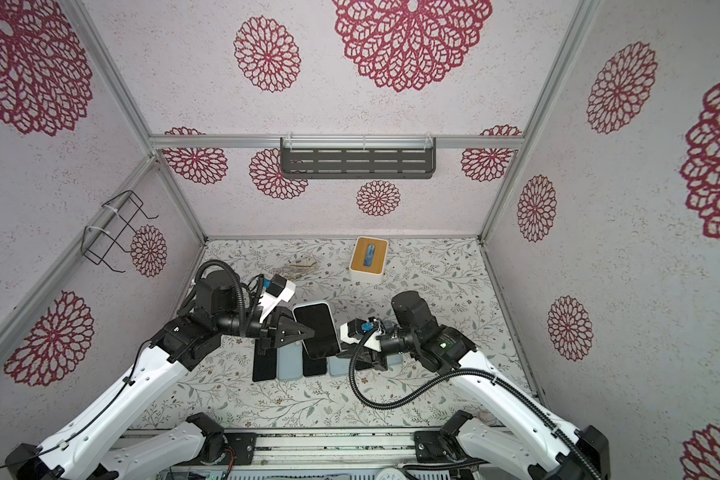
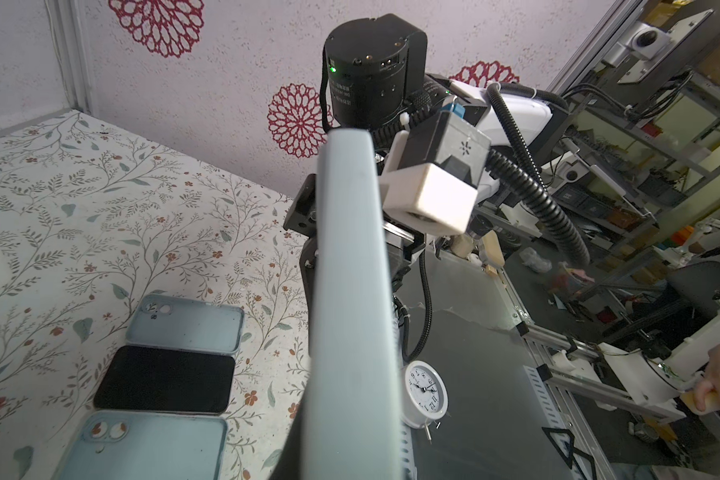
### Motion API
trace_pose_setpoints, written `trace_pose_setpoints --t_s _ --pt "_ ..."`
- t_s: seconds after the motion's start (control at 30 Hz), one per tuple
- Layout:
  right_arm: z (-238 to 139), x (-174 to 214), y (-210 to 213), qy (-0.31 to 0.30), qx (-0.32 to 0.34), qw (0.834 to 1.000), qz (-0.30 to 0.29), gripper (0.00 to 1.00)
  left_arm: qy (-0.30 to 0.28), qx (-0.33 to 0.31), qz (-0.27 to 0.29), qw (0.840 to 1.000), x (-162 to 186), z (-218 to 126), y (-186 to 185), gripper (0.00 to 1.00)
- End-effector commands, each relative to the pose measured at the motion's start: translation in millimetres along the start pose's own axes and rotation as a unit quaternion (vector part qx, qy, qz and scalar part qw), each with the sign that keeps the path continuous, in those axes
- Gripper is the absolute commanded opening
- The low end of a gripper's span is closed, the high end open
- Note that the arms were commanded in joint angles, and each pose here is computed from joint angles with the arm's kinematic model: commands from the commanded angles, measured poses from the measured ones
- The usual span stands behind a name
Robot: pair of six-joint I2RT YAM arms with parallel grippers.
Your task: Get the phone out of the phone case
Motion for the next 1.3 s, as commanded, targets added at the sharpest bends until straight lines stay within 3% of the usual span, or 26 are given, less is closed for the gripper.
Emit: trace_pose_setpoints --t_s 0.0,0.53,0.77,1.07,1.27 --pt "-3 -12 2 -0.017 -0.002 0.999 -0.03 0.16 -0.038 0.004 0.014 0.999 -22 -8 -1 0.0" --pt "-5 -16 2 -0.036 -0.002 0.997 -0.066 0.0 -0.052 0.017 -0.011 0.998 -18 -5 8 0.0" --pt "-5 -28 -8 -0.053 0.028 0.99 -0.125 0.0 -0.062 0.048 -0.043 0.996 -17 2 11 0.0" --pt "-3 -59 -32 -0.085 0.082 0.969 -0.216 0.0 -0.059 0.08 -0.09 0.991 -11 11 18 0.0" --pt "-1 -70 -41 -0.102 0.079 0.967 -0.22 0.0 -0.06 0.067 -0.088 0.992 -8 11 22 0.0"
Point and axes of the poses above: each gripper's point midway between its finger pads, its own z axis out along the fingers, its own y axis along the line the jaws close on, x = y × z, the point moved 1 cm from there along -z, back along the fingers, and after that the axes turned 15 degrees about z, right-handed, at the moved point
